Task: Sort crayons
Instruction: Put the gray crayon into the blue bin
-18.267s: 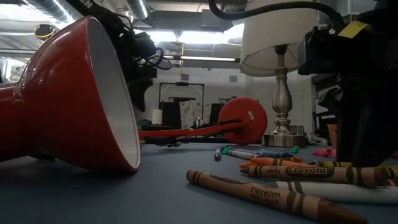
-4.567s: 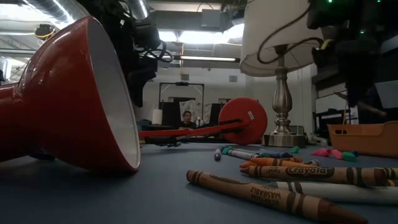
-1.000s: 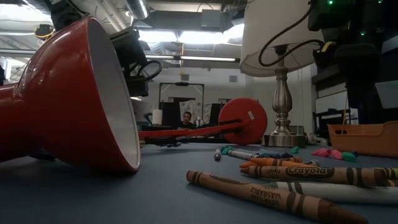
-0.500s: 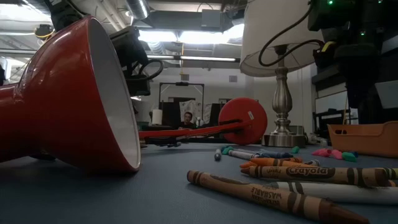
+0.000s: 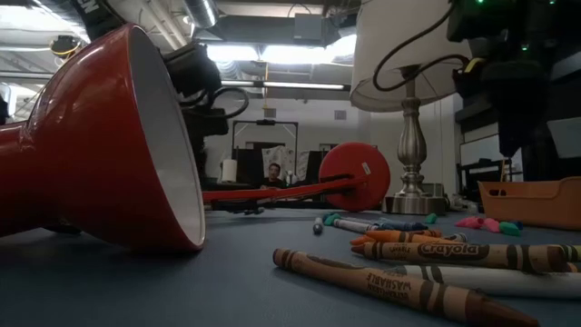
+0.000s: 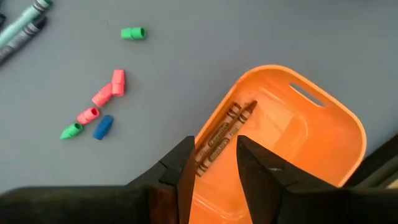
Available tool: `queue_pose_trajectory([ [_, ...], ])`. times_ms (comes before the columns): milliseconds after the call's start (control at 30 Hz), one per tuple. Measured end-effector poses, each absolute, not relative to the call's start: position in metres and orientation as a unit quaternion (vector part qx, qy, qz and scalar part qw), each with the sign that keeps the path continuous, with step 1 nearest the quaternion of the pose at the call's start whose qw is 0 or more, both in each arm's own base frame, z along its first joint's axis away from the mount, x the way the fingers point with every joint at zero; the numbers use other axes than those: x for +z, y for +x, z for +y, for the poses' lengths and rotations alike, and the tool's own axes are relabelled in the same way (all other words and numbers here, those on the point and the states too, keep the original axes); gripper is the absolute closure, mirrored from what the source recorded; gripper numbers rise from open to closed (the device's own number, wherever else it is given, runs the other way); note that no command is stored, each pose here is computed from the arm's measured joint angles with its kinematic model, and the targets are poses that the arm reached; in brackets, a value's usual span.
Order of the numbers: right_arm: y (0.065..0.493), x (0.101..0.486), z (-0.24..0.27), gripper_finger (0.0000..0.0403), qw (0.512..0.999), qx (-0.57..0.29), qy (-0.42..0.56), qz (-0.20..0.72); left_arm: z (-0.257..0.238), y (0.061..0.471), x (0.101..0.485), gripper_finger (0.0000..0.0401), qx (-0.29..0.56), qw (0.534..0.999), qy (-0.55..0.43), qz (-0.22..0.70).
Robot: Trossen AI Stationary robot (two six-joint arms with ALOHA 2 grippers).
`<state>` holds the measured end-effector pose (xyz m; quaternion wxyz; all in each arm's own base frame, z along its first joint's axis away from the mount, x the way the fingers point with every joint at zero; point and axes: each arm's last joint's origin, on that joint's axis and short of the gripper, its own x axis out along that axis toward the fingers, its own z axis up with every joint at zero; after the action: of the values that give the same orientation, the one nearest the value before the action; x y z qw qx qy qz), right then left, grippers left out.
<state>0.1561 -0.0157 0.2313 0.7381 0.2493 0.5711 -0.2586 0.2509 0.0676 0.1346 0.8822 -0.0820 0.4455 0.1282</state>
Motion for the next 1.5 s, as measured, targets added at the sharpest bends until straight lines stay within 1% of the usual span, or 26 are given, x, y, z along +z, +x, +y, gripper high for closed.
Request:
queue_pose_trajectory([
  [233, 0.156, 0.231, -0.016, 0.0288, 0.739, -0.258, 0.249, 0.570, 0.091, 0.267, 0.163, 0.0391, 0.154, 0.899, -0.087, 0.401],
  [400, 0.156, 0.231, -0.016, 0.0288, 0.739, -0.258, 0.249, 0.570, 0.113, 0.273, 0.188, 0.0391, 0.182, 0.894, -0.054, 0.406],
  [567, 0.156, 0.231, -0.016, 0.0288, 0.739, -0.258, 0.249, 0.570, 0.136, 0.268, 0.210, 0.0391, 0.230, 0.862, -0.011, 0.451],
  [700, 0.156, 0.231, -0.016, 0.0288, 0.739, -0.258, 0.249, 0.570, 0.151, 0.258, 0.224, 0.0391, 0.275, 0.818, 0.019, 0.505],
  [833, 0.156, 0.231, -0.016, 0.0288, 0.739, -0.258, 0.249, 0.570, 0.160, 0.242, 0.225, 0.0391, 0.327, 0.761, 0.035, 0.559],
  [900, 0.156, 0.231, -0.016, 0.0288, 0.739, -0.258, 0.249, 0.570, 0.164, 0.233, 0.223, 0.0391, 0.338, 0.737, 0.033, 0.585],
  [1000, 0.156, 0.231, -0.016, 0.0288, 0.739, -0.258, 0.249, 0.570, 0.168, 0.224, 0.221, 0.0391, 0.343, 0.715, 0.024, 0.608],
  [1167, 0.156, 0.231, -0.016, 0.0288, 0.739, -0.258, 0.250, 0.569, 0.176, 0.217, 0.221, 0.0391, 0.358, 0.707, 0.008, 0.609],
  [1333, 0.161, 0.233, -0.016, 0.0288, 0.754, -0.253, 0.255, 0.550, 0.180, 0.214, 0.221, 0.0389, 0.366, 0.705, 0.003, 0.608],
  [1500, 0.166, 0.234, -0.017, 0.0288, 0.770, -0.247, 0.260, 0.529, 0.181, 0.214, 0.221, 0.0362, 0.359, 0.711, -0.007, 0.605],
])
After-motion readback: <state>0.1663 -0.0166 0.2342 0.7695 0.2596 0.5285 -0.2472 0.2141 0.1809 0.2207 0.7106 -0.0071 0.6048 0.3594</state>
